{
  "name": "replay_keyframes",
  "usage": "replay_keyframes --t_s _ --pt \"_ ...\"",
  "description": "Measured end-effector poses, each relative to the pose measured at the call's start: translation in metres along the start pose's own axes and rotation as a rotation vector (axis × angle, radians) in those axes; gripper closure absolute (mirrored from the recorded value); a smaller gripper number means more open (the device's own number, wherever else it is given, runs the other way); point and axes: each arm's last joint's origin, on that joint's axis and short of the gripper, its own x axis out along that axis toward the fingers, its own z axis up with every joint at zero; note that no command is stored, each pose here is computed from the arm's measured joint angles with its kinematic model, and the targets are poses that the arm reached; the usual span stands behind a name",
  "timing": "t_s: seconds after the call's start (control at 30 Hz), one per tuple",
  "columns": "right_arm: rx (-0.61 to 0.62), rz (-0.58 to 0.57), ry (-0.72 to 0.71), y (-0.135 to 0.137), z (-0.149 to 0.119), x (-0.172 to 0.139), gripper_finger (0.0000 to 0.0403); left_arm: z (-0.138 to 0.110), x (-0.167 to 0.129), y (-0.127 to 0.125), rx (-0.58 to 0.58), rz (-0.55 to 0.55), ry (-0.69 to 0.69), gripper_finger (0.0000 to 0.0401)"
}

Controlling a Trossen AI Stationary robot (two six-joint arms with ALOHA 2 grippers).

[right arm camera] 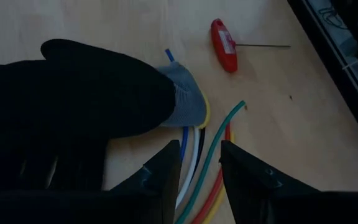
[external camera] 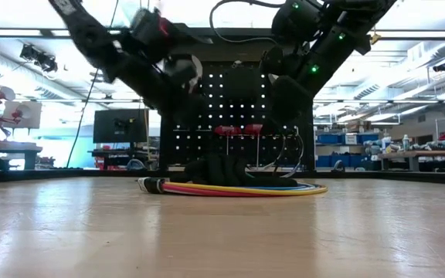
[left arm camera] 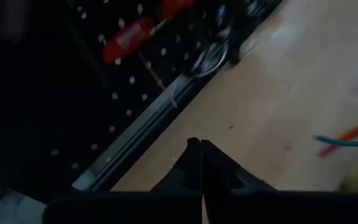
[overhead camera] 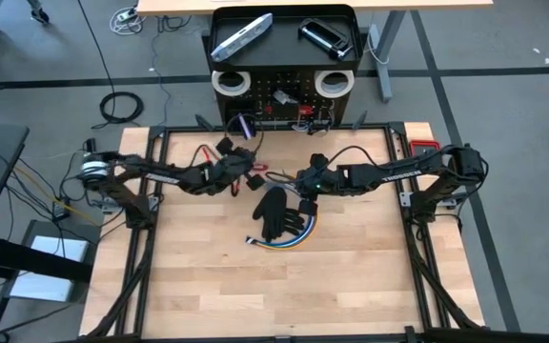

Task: Hang tools onto peg board
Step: Hang the red allen wrench on the peg board

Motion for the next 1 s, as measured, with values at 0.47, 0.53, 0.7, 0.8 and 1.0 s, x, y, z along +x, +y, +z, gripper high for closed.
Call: replay_keyframes --t_s 0.47,0.53,0.7,0.8,1.0 --pt "0.014 -0.005 -0.05 -0.002 0.004 0.001 0.0279 -0.067 -0.074 -0.001 -0.065 -0.129 -0.149 0.04" --pt "0.019 -0.005 -0.061 -0.002 0.005 0.001 0.0279 -0.071 -0.066 -0.007 0.065 -0.105 -0.118 0.04" --pt "0.059 -0.004 -0.071 -0.002 0.006 0.001 0.0279 -0.053 -0.04 -0.032 0.468 -0.081 -0.047 0.04" --pt "0.087 -0.002 -0.064 -0.002 0.005 0.001 0.0279 -0.034 -0.021 -0.038 0.612 -0.11 0.022 0.04" --pt "0.097 0.005 -0.059 0.001 0.005 0.0 0.0279 -0.02 0.02 -0.042 0.927 -0.204 0.252 0.0401"
